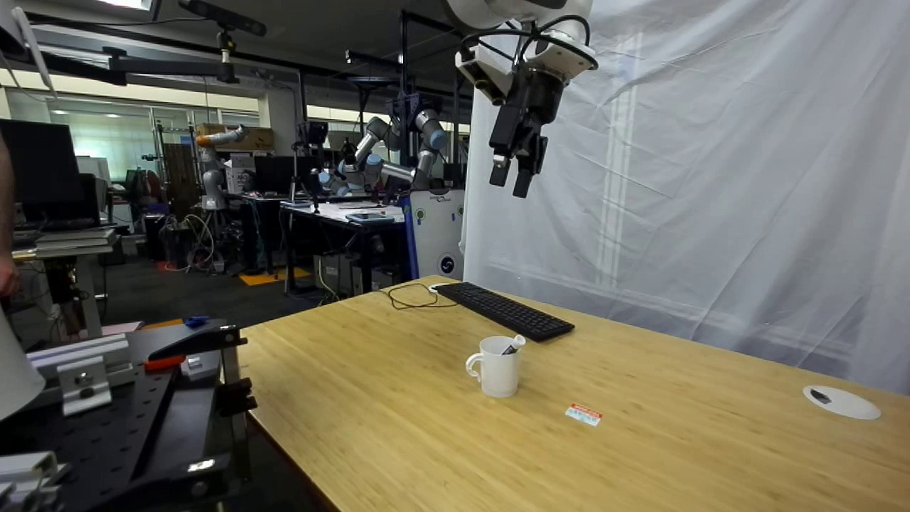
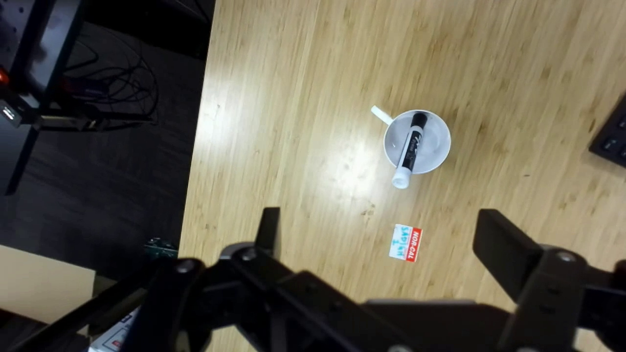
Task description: Take the black marker out of the white mug
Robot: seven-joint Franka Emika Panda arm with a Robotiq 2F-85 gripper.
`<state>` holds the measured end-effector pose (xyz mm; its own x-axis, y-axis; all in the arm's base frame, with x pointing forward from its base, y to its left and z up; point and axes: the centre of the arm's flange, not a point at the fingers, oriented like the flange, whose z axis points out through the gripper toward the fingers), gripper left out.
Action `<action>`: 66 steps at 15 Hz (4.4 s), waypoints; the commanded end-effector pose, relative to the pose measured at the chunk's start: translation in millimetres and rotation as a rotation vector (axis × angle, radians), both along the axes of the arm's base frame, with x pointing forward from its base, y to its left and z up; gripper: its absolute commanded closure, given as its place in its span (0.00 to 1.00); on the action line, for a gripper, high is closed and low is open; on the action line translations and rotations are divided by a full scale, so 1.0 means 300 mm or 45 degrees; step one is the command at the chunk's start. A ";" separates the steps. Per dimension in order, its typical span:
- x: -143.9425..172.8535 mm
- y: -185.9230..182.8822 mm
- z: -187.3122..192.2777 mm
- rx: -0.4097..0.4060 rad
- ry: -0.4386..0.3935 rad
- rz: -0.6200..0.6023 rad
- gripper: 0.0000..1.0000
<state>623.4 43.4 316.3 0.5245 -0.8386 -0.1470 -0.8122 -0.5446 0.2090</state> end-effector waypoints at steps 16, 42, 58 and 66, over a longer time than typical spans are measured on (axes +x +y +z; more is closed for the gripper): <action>-0.041 0.124 -0.243 -0.440 -0.049 -0.235 0.00; 0.023 0.073 -0.353 -0.485 -0.089 -0.166 0.00; 0.034 0.081 -0.379 -0.487 -0.084 -0.162 0.00; 0.071 0.145 -0.563 -0.476 -0.039 -0.154 0.00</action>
<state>631.1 79.9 158.5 0.4302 -0.8816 0.1942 -0.8678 -0.3446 0.3580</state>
